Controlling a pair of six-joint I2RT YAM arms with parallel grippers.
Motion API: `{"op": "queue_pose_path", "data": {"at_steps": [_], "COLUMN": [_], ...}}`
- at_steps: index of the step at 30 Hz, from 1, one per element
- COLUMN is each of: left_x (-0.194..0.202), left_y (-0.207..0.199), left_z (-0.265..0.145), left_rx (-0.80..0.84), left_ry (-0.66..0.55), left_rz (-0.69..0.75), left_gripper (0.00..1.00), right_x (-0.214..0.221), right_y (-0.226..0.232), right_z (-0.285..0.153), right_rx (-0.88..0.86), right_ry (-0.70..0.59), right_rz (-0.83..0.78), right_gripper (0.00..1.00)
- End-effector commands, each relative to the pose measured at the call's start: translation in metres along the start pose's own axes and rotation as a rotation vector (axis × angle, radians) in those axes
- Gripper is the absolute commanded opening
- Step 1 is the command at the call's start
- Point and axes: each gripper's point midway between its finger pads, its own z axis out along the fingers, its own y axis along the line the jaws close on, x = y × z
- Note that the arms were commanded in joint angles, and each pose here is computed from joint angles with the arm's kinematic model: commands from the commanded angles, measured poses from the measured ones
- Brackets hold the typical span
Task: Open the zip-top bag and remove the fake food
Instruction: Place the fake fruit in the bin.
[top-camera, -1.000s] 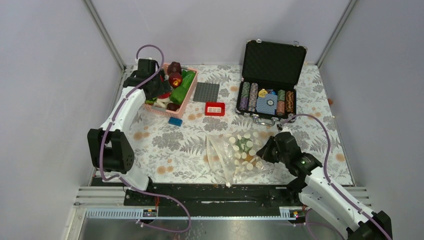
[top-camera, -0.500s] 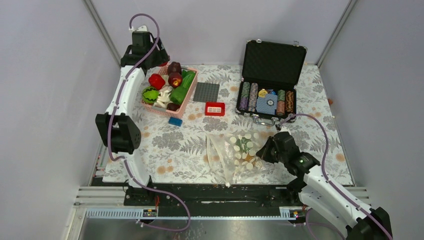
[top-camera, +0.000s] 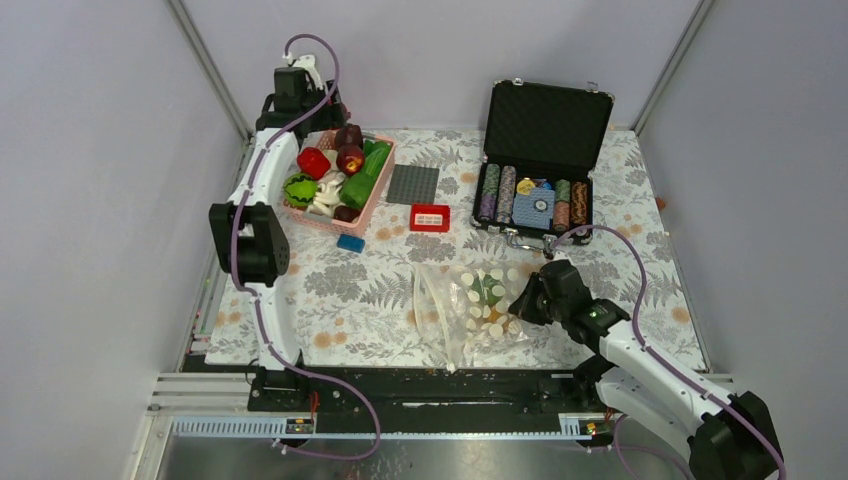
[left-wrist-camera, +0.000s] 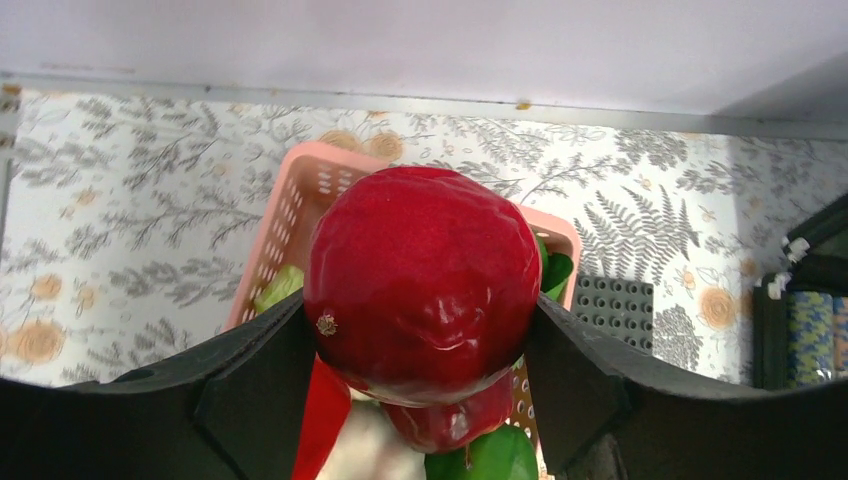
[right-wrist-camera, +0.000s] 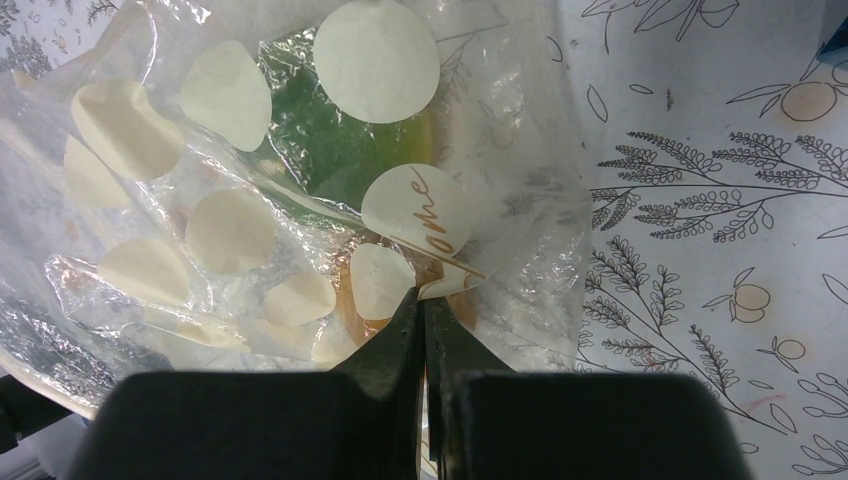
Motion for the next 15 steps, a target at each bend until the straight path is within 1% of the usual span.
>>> {"op": "queue_pose_path", "data": {"at_steps": [1,2,7,15], "left_x": [-0.048,-0.049,-0.042,-0.005], "left_y": [-0.013,-0.001,0.023,0.028], "left_z": [-0.006,-0.007,-0.002,0.015], "left_rx": [0.173,0.179,0.238,0.311], "left_ry": [-0.147,-0.145,-0.122,-0.03], "left_rz": [0.111,0.095,0.041,0.084], "left_gripper": [0.46,0.46,0.46,0.48], "right_x": [-0.002,-0.002,-0.001,0.001], "right_y": [0.004,0.004,0.004,0.003], "right_z": [0.002,0.002,0.003,0.005], "right_rx": [-0.017,-0.016,-0.012,-0.005], "right_ry": [-0.007,-0.006,0.007,0.027], "right_rz": [-0.026,-0.026,-0.035,-0.04], "right_gripper": [0.0,0.0,0.0,0.0]}}
